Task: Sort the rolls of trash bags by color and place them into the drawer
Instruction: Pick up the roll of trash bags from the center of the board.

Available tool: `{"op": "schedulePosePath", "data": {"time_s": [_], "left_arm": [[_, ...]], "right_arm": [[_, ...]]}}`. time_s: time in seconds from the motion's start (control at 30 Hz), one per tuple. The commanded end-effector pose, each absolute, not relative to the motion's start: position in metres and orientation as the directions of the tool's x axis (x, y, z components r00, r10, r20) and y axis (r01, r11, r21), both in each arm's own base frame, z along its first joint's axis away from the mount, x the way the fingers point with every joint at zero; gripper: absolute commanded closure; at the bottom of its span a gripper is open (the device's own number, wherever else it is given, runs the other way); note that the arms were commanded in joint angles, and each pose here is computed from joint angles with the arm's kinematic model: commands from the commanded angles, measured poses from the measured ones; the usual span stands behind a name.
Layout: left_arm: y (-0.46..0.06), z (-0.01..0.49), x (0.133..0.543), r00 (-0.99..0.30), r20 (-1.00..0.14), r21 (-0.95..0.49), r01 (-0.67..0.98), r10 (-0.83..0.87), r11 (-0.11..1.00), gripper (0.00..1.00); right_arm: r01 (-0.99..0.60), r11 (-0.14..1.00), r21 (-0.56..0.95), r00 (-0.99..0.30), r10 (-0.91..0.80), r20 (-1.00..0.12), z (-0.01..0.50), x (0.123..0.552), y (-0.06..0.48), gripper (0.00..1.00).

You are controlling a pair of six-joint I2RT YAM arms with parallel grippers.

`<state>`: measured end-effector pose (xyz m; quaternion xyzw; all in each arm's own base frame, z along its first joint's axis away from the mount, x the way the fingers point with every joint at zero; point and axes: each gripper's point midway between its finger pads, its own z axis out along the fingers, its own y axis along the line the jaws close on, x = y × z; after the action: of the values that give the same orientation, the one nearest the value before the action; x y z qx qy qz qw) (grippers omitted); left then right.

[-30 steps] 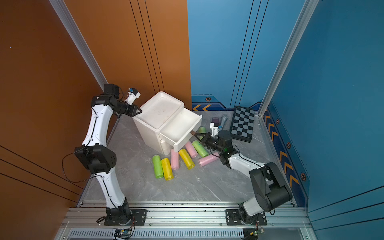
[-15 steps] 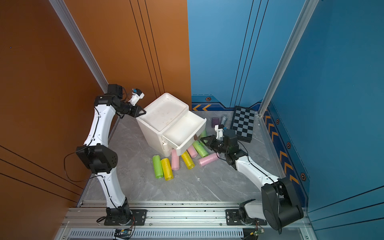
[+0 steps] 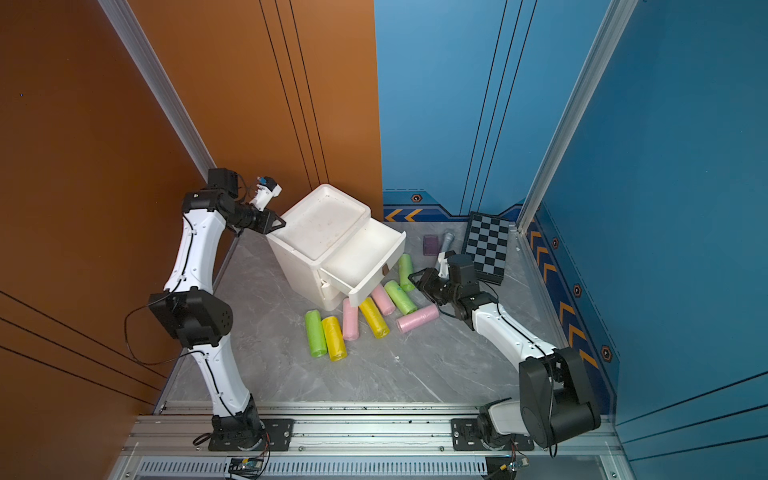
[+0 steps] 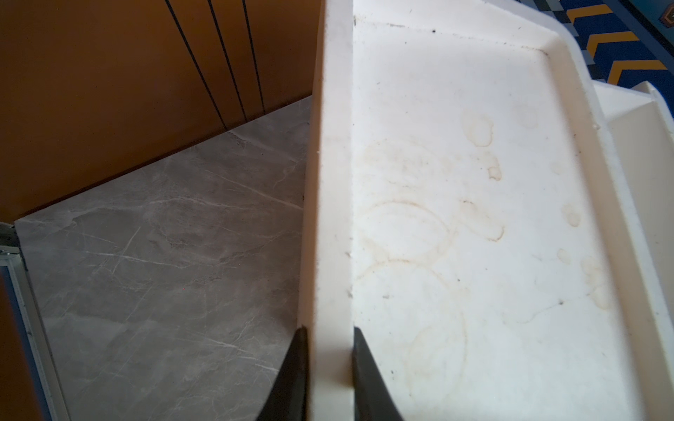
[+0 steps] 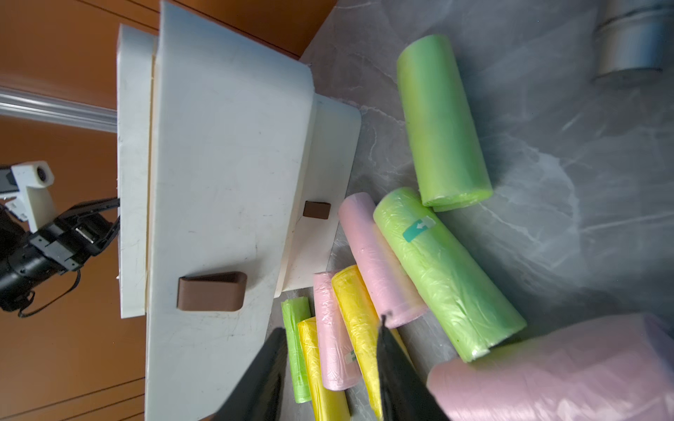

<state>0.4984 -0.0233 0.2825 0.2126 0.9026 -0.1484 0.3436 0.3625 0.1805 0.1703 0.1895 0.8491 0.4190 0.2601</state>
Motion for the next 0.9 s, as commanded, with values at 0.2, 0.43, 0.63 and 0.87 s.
{"op": "schedulePosePath", "data": {"time_s": [0.2,0.43,0.63,0.87], "left_arm": [[-0.019,0.31,0.489,-0.671,-0.715,-0.176,0.446,0.197,0.878,1.0],[-0.02,0.308,0.489,-0.673,-0.714,-0.189,0.452,0.194,0.872,1.0],[-0.019,0.311,0.489,-0.667,-0.719,-0.181,0.451,0.196,0.874,1.0],[-0.018,0.302,0.492,-0.678,-0.707,-0.185,0.452,0.201,0.873,1.0]], "right_arm": [[0.587,0.675,0.446,-0.658,0.719,-0.223,0.134,0.301,0.109,0.2],[0.746,0.56,0.36,-0.556,0.821,-0.127,0.104,0.29,0.121,0.15],[0.79,0.517,0.331,-0.494,0.855,-0.155,0.097,0.303,0.12,0.16],[0.841,0.445,0.308,-0.439,0.894,-0.094,0.085,0.31,0.125,0.17]]}}
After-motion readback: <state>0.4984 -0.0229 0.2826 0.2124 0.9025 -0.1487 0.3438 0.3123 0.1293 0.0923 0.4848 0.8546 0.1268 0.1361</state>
